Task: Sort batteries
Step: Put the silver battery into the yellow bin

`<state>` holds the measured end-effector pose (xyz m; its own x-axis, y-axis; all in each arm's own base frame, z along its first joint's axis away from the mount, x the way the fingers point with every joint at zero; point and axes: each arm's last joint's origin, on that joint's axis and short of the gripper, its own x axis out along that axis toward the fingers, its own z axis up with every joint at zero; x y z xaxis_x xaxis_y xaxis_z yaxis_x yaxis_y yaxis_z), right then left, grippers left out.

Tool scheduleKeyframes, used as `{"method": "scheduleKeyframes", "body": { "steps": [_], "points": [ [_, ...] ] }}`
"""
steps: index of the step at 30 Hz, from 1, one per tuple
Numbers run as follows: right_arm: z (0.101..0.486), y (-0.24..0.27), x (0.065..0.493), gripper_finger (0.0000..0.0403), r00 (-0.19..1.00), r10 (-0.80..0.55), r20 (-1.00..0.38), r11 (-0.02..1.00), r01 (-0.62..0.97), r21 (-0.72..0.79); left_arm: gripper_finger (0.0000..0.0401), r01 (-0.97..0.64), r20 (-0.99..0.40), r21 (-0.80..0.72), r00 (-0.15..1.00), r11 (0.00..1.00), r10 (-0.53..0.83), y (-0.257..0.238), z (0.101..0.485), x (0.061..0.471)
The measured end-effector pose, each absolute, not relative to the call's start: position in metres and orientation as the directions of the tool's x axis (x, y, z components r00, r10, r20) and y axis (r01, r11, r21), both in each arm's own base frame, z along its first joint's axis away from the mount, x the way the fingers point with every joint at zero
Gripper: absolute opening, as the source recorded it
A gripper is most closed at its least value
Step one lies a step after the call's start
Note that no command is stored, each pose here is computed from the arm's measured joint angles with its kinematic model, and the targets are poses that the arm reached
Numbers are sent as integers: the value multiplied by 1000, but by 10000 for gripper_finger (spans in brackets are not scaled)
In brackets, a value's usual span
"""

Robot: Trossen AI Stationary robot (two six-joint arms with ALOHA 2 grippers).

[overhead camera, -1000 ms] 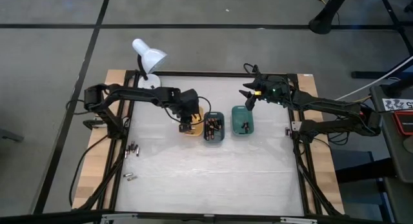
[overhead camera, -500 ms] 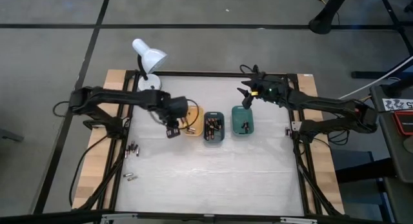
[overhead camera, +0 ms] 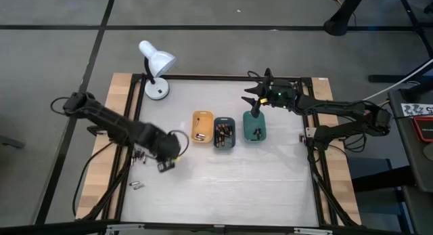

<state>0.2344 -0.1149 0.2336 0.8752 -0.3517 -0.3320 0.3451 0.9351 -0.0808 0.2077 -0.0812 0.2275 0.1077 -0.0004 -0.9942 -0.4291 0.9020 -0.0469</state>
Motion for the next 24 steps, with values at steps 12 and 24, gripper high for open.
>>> {"method": "scheduleKeyframes", "body": {
  "steps": [12,24],
  "points": [
    [237,-113,236,172,909,-288,-301,957,286,-52,160,-520,-988,-154,77,840,-133,-143,198,174],
    [237,-113,236,172,910,-288,-297,957,286,-52,193,-489,-987,-88,-77,868,-143,-171,174,163]
  ]
}}
